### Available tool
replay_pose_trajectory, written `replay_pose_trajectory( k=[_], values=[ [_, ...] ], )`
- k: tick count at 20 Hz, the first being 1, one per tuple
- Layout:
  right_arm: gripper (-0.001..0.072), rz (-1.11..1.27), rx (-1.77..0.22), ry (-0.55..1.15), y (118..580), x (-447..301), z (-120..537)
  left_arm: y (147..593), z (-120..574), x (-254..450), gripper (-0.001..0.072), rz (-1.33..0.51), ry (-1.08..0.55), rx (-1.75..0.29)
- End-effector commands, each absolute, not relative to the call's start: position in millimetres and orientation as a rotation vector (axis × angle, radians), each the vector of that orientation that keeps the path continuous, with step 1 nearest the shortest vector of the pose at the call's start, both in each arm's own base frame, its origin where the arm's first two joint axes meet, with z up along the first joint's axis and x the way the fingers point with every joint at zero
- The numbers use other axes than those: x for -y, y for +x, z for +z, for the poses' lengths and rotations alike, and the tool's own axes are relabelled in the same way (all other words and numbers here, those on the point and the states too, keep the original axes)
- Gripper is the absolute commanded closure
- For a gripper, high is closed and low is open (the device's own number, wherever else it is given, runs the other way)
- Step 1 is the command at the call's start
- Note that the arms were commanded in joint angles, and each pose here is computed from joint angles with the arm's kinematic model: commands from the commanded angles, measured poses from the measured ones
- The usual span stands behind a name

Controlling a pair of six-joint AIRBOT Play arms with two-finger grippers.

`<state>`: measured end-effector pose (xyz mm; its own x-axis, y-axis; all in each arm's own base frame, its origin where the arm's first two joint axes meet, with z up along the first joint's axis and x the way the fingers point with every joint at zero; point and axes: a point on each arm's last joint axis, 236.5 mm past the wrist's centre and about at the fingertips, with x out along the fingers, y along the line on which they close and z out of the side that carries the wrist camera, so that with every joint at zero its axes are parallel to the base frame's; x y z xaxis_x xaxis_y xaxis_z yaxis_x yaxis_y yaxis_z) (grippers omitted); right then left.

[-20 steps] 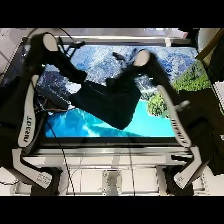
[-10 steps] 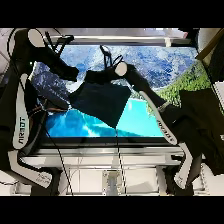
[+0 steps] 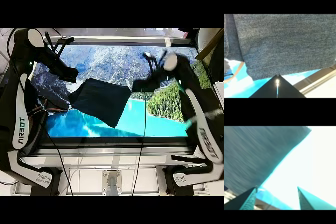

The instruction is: Fold the clothes and pants, and hang the long-sleeved shirts on hangers.

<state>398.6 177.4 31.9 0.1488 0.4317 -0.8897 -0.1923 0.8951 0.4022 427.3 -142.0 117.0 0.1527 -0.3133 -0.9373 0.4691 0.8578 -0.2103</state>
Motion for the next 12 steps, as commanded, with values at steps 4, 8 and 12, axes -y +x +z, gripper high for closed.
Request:
replay_pose_trajectory(
  k=[4, 8, 12],
  values=[
    [0.003, 0.51, -1.241, 1.077, 351, -240, -53, 427, 118, 143, 0.0695, -0.565, 0.137, -1.3],
    [0.002, 0.506, -1.17, 1.18, 382, -246, -65, 427, 118, 143, 0.0695, -0.565, 0.137, -1.3],
    [0.002, 0.507, -1.193, 1.173, 398, -254, -80, 427, 118, 143, 0.0694, -0.565, 0.137, -1.3]
  ],
)
